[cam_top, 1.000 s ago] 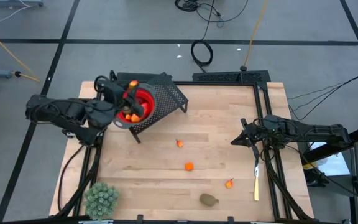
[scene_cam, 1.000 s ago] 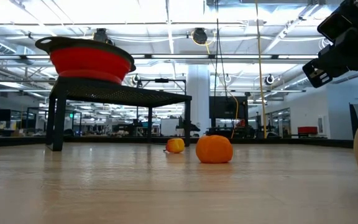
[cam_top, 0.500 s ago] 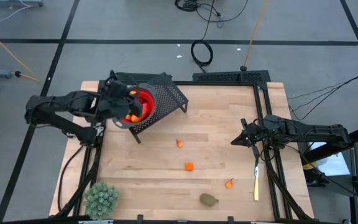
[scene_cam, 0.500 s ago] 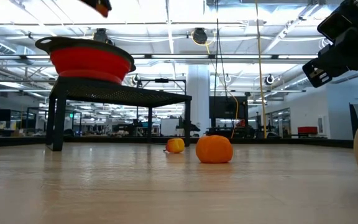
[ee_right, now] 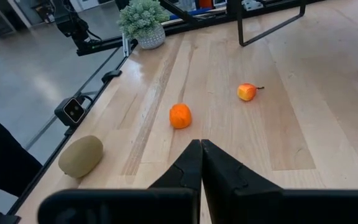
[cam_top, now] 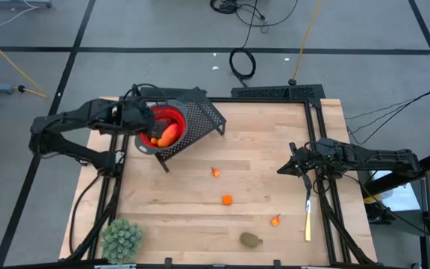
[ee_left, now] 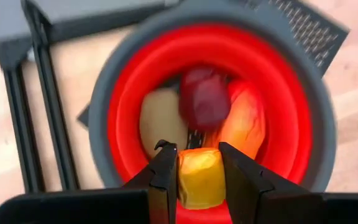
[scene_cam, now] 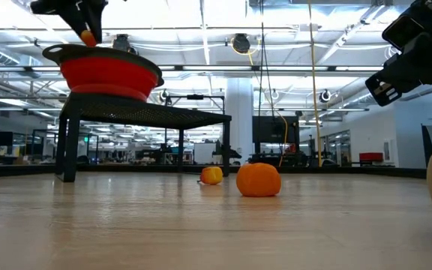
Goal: Pick & Place Fruit
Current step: Put the peach into the red strainer bowl on the shelf
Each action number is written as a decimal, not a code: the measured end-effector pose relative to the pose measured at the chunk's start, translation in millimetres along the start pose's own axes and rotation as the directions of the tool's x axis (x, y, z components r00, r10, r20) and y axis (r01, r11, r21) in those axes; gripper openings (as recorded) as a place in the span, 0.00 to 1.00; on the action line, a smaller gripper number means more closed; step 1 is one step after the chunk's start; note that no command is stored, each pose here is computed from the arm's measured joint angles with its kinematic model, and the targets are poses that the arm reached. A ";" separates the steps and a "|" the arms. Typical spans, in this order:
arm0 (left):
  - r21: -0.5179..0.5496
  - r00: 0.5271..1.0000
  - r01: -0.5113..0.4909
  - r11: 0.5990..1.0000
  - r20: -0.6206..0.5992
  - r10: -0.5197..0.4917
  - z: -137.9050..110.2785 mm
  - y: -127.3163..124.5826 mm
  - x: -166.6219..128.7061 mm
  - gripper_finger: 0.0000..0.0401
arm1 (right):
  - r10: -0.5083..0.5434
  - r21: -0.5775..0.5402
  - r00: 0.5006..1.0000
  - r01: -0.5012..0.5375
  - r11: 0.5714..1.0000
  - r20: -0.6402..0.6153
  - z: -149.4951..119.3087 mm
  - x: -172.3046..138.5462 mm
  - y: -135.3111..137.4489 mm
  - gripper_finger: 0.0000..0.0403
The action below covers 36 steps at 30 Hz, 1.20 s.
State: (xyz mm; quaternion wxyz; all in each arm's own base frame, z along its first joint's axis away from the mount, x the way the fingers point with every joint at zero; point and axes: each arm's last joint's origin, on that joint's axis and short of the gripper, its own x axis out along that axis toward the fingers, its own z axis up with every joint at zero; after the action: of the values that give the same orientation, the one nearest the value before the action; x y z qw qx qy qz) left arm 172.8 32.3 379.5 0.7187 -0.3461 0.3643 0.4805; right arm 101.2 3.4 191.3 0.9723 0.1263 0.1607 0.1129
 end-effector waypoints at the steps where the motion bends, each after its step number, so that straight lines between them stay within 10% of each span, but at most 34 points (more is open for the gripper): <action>1: -0.012 1.000 -0.001 1.000 -0.028 0.001 -0.2 1.2 0.5 0.22 | 0.000 0.000 1.000 0.000 1.000 0.000 0.1 0.0 0.0 0.00; 36: 0.184 0.957 -0.070 0.980 -0.264 0.118 -0.5 -26.4 41.0 0.22 | -0.002 -0.054 1.000 0.001 0.999 -0.008 -0.6 -0.1 -0.1 0.00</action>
State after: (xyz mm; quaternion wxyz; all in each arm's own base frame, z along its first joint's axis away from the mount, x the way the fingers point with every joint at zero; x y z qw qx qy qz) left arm 208.8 42.0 348.0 0.6651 -0.3277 0.5164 0.4285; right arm 100.9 3.4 190.8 0.9748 0.0992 0.1617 0.1171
